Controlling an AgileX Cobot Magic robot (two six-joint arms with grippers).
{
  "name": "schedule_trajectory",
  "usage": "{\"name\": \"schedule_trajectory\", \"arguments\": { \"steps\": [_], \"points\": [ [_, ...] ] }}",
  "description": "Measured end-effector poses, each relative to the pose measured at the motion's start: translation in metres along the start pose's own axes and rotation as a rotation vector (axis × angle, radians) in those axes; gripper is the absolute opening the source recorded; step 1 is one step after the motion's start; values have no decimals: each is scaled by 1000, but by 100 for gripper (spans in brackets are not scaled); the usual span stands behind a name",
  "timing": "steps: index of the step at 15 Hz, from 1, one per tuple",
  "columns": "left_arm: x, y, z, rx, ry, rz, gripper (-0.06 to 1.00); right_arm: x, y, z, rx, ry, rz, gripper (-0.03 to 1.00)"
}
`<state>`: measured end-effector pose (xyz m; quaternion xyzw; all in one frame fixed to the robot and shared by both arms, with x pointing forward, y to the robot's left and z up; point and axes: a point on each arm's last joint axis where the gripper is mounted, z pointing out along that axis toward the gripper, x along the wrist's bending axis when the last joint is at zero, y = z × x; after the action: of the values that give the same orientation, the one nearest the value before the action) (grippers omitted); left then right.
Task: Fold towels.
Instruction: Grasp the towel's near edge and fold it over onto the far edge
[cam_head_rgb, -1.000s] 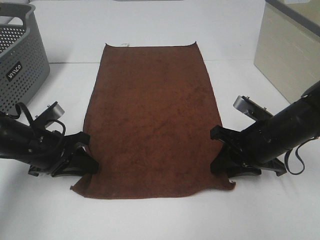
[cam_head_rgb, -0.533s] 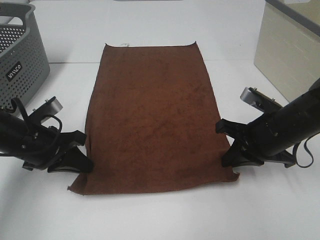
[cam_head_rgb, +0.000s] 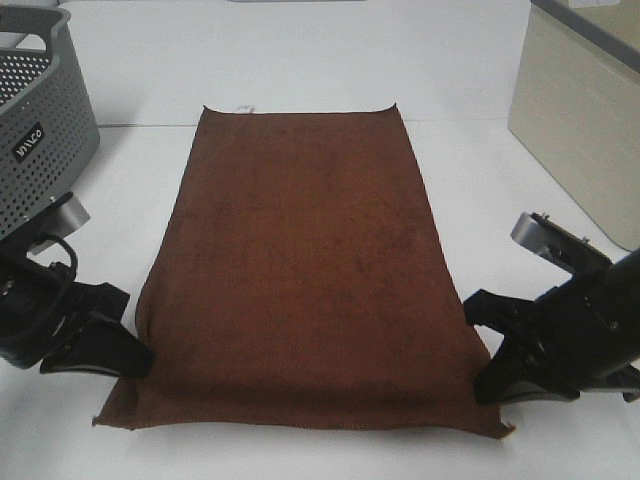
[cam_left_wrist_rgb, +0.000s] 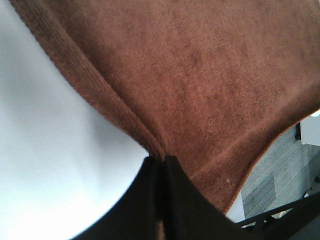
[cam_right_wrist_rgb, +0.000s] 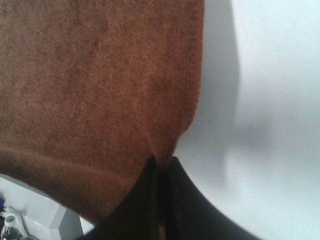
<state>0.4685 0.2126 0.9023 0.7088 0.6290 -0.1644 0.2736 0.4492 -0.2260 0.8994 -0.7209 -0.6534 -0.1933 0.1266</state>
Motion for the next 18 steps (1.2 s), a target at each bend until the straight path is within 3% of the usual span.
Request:
{"name": "schedule_trajectory", "arguments": {
  "steps": [5, 8, 12, 18],
  "points": [
    [-3, -42, -6, 74, -29, -65, 1, -2, -33, -5, 85, 34, 7, 0],
    [-5, -33, -8, 53, -26, -86, 1, 4, -19, -10, 43, 45, -15, 0],
    [-11, 33, -11, 1, 2, -80, 1, 39, 51, -41, -127, 77, -126, 0],
    [-18, 156, -11, -105, 51, -29, 1, 70, 156, -47, -173, 24, -197, 0]
  ]
}}
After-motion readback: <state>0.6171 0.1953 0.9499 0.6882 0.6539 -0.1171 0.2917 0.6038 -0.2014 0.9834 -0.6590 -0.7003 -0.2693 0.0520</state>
